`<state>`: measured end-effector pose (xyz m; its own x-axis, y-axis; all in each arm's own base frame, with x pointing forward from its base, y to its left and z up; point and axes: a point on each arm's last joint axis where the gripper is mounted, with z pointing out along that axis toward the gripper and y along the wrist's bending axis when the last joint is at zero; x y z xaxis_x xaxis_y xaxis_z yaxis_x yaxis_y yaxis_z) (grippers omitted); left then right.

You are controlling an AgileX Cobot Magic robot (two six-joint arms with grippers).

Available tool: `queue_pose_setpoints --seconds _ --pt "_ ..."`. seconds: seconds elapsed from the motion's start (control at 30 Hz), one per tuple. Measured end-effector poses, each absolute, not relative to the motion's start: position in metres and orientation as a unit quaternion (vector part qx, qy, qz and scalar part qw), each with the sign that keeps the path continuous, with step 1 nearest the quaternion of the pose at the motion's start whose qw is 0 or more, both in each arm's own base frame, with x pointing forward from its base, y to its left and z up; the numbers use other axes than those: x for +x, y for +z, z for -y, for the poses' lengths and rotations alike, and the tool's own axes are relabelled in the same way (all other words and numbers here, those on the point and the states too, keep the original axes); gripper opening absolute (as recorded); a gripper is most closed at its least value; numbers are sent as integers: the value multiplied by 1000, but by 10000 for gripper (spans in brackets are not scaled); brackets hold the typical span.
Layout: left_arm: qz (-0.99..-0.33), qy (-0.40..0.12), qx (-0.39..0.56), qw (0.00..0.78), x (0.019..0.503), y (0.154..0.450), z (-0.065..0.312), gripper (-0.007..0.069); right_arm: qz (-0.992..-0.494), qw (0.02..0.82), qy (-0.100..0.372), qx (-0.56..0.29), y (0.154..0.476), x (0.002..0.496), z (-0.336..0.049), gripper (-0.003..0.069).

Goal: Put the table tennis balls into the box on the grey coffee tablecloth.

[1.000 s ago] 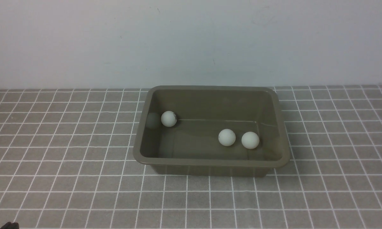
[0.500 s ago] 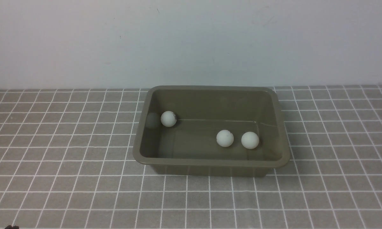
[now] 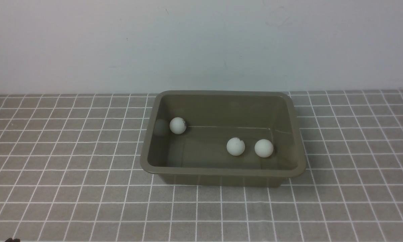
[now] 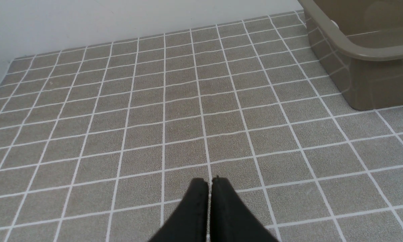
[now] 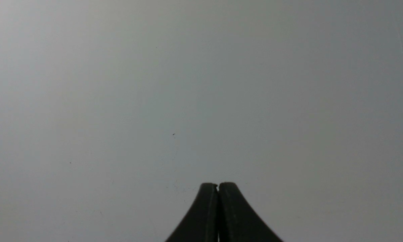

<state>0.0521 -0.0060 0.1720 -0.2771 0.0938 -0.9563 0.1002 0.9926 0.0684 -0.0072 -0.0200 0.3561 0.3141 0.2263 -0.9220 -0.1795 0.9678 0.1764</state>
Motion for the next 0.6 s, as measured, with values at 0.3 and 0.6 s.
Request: queue_pose_setpoints --seconds 0.3,0.6 --pt "-799 -3 61 598 52 172 6 -5 -590 790 161 -50 338 2 2 -15" --pt "-799 -3 61 598 52 172 6 -5 -627 761 137 -96 301 21 -9 -15"
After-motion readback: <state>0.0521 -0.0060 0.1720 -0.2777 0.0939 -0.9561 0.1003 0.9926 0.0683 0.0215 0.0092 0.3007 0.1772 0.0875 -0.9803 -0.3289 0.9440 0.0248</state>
